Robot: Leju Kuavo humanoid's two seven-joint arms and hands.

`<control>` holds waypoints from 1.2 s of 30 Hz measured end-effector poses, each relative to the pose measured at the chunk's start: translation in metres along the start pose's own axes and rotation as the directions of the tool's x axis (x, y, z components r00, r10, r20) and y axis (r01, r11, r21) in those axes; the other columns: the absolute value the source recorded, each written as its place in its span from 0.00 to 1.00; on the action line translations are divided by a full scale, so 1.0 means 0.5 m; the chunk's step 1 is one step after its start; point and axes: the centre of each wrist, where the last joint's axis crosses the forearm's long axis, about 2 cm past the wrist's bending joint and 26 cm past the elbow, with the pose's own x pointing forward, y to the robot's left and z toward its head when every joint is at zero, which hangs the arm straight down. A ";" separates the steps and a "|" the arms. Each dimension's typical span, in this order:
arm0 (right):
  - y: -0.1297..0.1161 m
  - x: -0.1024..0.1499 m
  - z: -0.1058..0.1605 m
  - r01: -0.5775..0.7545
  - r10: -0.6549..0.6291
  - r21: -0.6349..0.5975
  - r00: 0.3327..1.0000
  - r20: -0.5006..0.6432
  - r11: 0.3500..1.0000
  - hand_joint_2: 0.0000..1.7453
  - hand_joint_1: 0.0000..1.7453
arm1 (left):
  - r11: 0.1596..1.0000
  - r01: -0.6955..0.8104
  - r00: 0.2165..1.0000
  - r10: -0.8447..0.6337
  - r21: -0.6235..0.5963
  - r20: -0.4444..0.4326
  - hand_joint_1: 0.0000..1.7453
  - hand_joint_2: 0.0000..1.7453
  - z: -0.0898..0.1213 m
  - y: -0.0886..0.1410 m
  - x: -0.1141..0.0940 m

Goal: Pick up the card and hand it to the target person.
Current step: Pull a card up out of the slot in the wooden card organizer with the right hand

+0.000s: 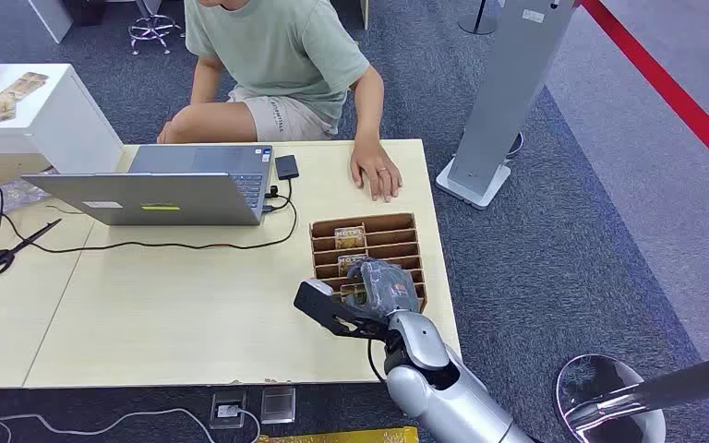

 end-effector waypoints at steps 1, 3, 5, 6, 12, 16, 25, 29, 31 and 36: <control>0.000 -0.001 0.000 0.000 0.000 0.000 1.000 -0.001 1.000 1.00 0.55 | 1.000 0.000 1.000 0.000 0.000 0.000 0.00 0.00 0.000 0.000 0.000; 0.000 -0.001 0.000 -0.001 0.001 0.000 1.000 -0.001 1.000 1.00 0.54 | 1.000 0.000 1.000 0.000 0.000 0.000 0.00 0.00 0.000 0.000 0.000; 0.000 -0.002 0.000 -0.001 0.001 0.000 1.000 -0.002 1.000 1.00 0.53 | 1.000 0.000 1.000 0.000 0.000 0.000 0.00 0.00 0.000 0.000 0.000; 0.000 -0.002 0.000 -0.001 0.001 0.000 1.000 -0.002 1.000 1.00 0.52 | 1.000 0.000 1.000 0.000 0.000 0.000 0.00 0.00 0.000 0.000 0.000; -0.002 -0.001 0.004 0.001 -0.001 0.010 1.000 0.002 1.000 1.00 0.53 | 1.000 0.002 1.000 -0.002 -0.001 0.000 0.00 0.00 0.000 0.002 0.000; -0.001 0.002 0.005 0.002 -0.002 0.020 1.000 0.001 1.000 1.00 0.52 | 1.000 -0.003 1.000 0.003 0.000 -0.002 0.00 0.00 0.000 0.002 0.000; 0.000 0.007 0.004 0.003 -0.004 0.035 1.000 0.008 0.999 1.00 0.50 | 1.000 -0.017 1.000 0.017 0.002 -0.007 0.00 0.00 0.000 0.002 0.000; -0.001 0.007 0.004 0.008 -0.008 0.041 1.000 0.006 0.999 1.00 0.50 | 1.000 -0.019 1.000 0.019 0.002 -0.007 0.00 0.00 0.000 0.002 0.000; -0.001 0.007 0.005 0.010 -0.010 0.043 1.000 0.004 0.999 1.00 0.54 | 1.000 -0.018 1.000 0.018 0.003 -0.008 0.00 0.00 0.000 0.003 0.000; -0.001 0.006 0.005 0.010 -0.010 0.045 1.000 0.004 0.999 1.00 0.66 | 1.000 -0.017 1.000 0.017 0.003 -0.008 0.00 0.00 0.000 0.003 0.000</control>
